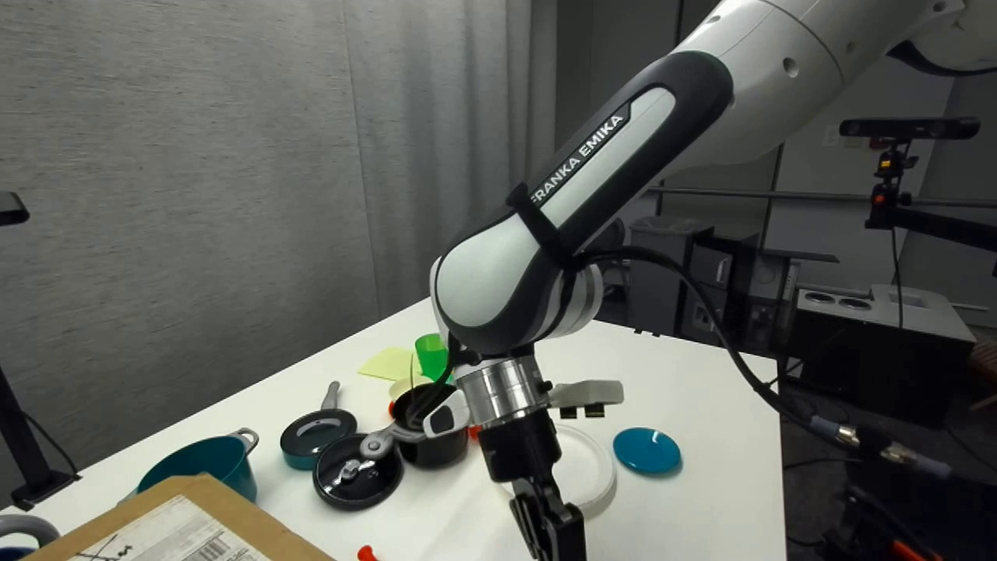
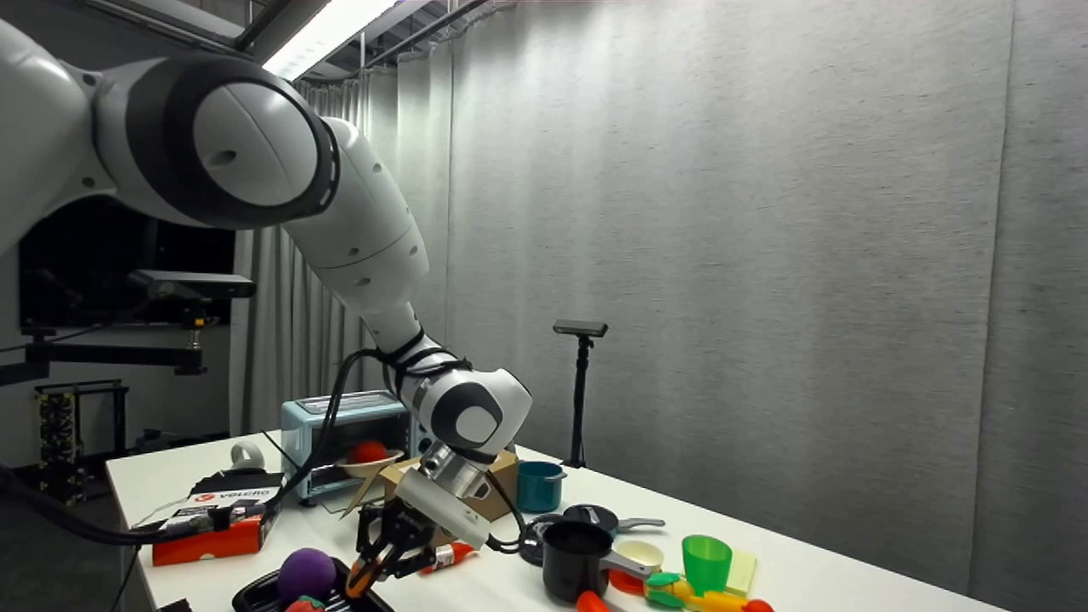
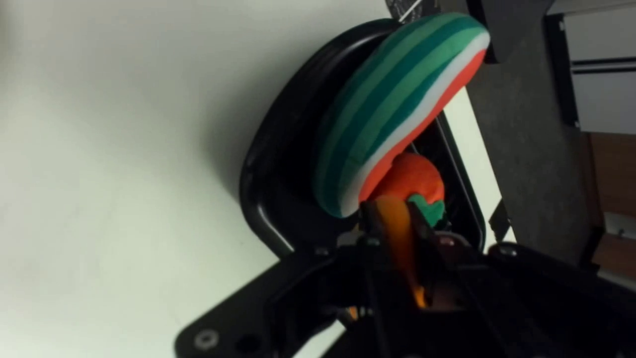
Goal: Move the plushies from the white plate to the black plate one at a time
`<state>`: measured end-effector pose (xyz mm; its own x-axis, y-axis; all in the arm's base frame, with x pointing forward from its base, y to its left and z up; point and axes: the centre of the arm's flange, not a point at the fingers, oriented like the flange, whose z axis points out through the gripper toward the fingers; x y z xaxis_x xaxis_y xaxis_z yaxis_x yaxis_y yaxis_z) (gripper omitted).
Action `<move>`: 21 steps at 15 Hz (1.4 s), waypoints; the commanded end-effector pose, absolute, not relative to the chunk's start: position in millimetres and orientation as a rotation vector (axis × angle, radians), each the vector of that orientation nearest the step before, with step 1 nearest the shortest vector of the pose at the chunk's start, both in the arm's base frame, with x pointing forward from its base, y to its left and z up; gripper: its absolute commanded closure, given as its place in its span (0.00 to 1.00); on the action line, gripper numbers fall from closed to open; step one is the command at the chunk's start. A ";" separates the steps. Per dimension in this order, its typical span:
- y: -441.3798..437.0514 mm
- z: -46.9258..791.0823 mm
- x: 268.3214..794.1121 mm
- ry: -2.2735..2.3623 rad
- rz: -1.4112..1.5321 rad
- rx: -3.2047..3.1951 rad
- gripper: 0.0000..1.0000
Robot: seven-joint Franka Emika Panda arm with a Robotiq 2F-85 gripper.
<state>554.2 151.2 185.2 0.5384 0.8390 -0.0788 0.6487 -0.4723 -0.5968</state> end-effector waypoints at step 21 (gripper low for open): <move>163.0 215.1 525.2 -1.577 0.531 -2.362 0.23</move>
<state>537.8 190.0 176.1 0.3675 0.9159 -0.1614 0.8127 -0.4007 -0.4231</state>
